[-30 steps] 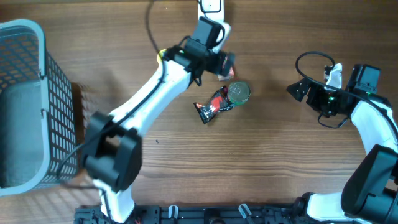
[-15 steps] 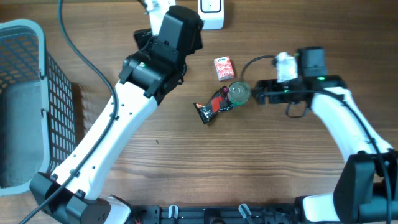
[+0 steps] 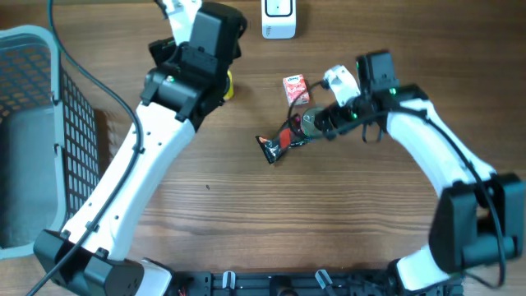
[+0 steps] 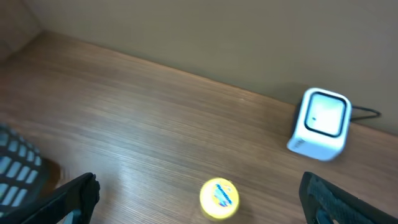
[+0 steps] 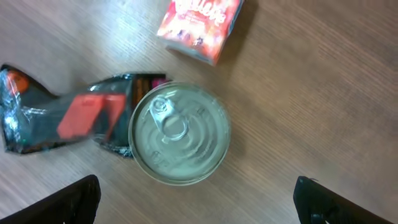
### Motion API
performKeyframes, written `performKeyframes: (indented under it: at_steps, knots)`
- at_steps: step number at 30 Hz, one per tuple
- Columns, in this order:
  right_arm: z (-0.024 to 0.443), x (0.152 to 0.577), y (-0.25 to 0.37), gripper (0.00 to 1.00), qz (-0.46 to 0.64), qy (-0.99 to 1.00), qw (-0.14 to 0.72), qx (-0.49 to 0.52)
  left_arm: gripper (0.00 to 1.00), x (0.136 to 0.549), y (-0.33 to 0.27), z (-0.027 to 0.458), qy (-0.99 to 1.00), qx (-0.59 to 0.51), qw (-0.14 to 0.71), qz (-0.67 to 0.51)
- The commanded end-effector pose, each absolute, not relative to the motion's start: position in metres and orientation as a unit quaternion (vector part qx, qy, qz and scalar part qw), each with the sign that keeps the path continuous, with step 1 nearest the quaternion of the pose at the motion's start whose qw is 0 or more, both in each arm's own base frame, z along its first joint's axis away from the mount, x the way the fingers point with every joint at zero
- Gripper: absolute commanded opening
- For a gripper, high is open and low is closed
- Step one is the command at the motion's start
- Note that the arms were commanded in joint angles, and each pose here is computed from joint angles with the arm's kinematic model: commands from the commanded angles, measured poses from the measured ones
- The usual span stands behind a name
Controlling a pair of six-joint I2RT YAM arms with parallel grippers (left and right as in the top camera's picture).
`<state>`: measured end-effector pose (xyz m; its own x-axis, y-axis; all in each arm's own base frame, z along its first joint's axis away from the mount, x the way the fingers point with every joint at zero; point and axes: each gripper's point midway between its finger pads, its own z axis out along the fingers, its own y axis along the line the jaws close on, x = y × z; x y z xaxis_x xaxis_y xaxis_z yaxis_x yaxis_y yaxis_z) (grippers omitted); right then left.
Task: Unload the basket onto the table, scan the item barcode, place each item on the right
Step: 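Lower the right gripper onto the tin can and close it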
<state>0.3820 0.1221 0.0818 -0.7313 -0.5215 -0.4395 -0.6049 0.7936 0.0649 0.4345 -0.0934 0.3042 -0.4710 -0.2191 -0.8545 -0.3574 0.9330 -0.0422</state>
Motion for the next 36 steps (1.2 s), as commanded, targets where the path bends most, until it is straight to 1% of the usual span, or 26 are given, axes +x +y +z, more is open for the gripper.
performKeyframes:
  at_steps: [1,4,8,10,12,15,22,25,29,36]
  knots:
    - [0.083,0.404,0.128,1.0,0.102,0.91,0.18,-0.358,1.0,0.43,-0.077,0.327,0.836,-0.197,0.507,0.069]
    - [0.07,0.401,0.129,1.0,0.11,0.898,0.12,-0.409,1.0,0.43,-0.077,0.327,0.836,-0.197,0.508,0.069]
    - [0.06,0.397,0.131,1.0,0.119,0.882,0.083,-0.449,1.0,0.43,-0.077,0.327,0.836,-0.198,0.508,0.069]
    - [0.061,0.396,0.137,0.97,0.134,0.87,0.09,-0.467,1.0,0.43,-0.077,0.327,0.836,-0.198,0.508,0.069]
    - [0.063,0.394,0.144,0.96,0.146,0.856,0.098,-0.486,1.0,0.43,-0.077,0.327,0.836,-0.198,0.508,0.069]
    - [0.063,0.397,0.15,1.0,0.139,0.849,0.106,-0.499,1.0,0.43,-0.077,0.327,0.836,-0.197,0.508,0.069]
    - [0.05,0.394,0.181,1.0,0.13,0.822,0.107,-0.545,1.0,0.429,-0.07,0.33,0.829,-0.205,0.513,0.087]
    - [0.034,0.397,0.178,0.99,0.106,0.824,0.092,-0.549,1.0,0.426,-0.058,0.336,0.815,-0.219,0.523,0.12]
    - [0.018,0.392,0.168,0.99,0.108,0.832,0.065,-0.54,1.0,0.424,-0.054,0.341,0.816,-0.201,0.524,0.137]
    - [0.016,0.395,0.159,1.0,0.106,0.838,0.062,-0.531,1.0,0.416,-0.016,0.36,0.797,-0.243,0.535,0.14]
